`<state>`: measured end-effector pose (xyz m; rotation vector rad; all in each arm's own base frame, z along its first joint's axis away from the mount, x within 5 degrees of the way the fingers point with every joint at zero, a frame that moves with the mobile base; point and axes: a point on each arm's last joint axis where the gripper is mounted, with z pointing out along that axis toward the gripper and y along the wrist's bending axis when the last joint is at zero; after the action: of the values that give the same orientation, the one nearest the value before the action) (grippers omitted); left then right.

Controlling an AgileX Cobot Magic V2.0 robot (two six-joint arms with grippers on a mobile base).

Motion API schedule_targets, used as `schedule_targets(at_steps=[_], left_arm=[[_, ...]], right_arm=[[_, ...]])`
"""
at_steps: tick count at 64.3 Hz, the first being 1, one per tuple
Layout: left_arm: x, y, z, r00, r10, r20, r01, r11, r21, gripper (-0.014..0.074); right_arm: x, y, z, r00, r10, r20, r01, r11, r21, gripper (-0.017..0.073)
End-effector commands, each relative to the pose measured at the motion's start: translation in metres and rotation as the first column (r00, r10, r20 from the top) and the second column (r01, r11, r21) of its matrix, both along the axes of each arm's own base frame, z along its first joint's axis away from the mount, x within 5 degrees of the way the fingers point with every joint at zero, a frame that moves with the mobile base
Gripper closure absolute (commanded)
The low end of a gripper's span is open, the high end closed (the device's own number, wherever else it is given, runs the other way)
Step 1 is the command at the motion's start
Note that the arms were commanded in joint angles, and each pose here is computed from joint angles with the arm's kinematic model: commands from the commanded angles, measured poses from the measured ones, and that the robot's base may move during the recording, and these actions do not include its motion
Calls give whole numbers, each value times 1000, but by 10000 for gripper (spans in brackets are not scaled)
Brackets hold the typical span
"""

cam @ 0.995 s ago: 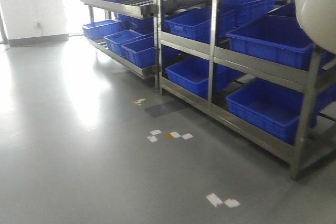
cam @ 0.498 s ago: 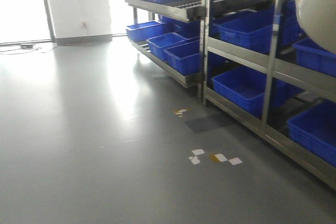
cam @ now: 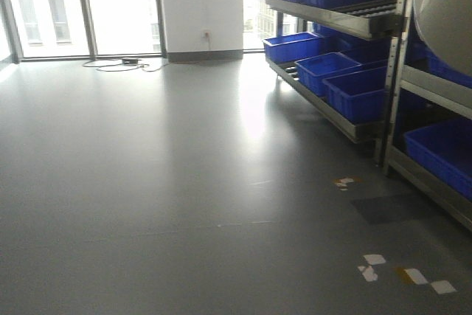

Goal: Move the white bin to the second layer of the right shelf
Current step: 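Turn toward the windows while holding the bin in the right gripper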

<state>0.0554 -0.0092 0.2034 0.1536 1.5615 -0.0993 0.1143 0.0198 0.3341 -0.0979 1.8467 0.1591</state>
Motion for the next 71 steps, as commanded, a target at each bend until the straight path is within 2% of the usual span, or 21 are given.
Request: schedule_targets(at_steps=[1,71], left_arm=[[0,0,-4,998,-1,59,2,1000,-19,509],[0,0,-4,998,-1,59,2,1000,-19,509]], right_arm=[[2,0,20,992,-2,129,-1,1000,24,503],[2,0,20,992,-2,129,-1,1000,24,503]])
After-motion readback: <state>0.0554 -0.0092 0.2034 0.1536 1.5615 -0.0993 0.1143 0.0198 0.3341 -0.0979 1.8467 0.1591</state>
